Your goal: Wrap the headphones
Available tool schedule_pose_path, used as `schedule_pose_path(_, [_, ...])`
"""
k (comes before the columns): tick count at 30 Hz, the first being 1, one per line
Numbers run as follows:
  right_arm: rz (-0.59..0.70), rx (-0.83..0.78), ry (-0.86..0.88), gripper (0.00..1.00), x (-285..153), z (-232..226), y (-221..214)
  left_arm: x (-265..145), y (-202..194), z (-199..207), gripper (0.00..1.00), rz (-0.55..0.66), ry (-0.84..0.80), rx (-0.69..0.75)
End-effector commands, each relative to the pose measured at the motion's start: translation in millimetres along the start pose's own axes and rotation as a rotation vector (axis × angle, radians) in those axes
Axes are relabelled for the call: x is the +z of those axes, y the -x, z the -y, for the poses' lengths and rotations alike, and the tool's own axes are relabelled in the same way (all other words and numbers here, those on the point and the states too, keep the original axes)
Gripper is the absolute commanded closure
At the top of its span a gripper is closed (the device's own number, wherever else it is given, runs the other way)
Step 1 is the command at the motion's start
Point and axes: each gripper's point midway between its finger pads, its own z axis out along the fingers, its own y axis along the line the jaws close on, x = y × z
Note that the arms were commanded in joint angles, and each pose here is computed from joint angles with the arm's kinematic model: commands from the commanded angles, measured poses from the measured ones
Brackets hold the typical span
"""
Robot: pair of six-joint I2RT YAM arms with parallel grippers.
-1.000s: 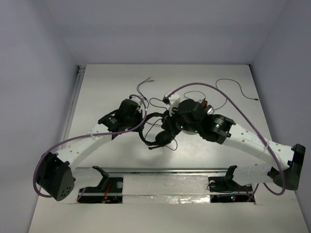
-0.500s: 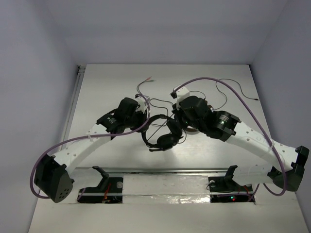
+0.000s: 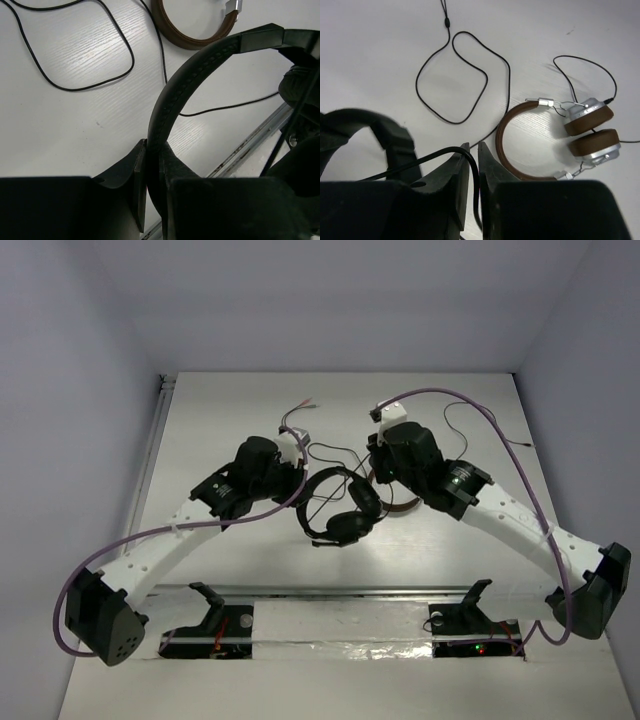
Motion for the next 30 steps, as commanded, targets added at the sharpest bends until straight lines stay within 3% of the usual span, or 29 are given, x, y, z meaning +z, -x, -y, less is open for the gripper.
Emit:
schedule_pose_path(1, [0.203, 0.111, 0.025, 0.82, 3, 14, 50, -23, 13, 23, 1.00, 0.029, -0.094, 0.052])
schedule_pose_path(3, [0.262, 0.149, 0.083, 0.81, 3, 17, 63, -29, 25, 24, 1.00, 0.071, -0.093, 0.045])
schedule_pose_path(8, [0.317, 0.171, 0.401, 0.78, 2, -26, 58, -45, 51, 27, 1.00, 0.158, -0.117, 0.005])
schedule_pose_path(9, [0.375, 0.177, 0.435, 0.78, 1, -29, 69, -47, 56, 26, 1.00, 0.178, -0.117, -0.005])
schedule_pose_path(11, [0.337, 0.201, 0.518, 0.77, 12, -42, 50, -53, 69, 34, 1.00, 0.221, -0.146, -0.017])
schedule_pose_path(16, [0.386, 0.247, 0.707, 0.76, 24, -71, 49, -64, 98, 50, 1.00, 0.293, -0.208, -0.049])
schedule_pose_path(30, [0.381, 0.341, 0.947, 0.69, 61, -109, 38, -105, 179, 77, 1.00, 0.491, -0.261, -0.137])
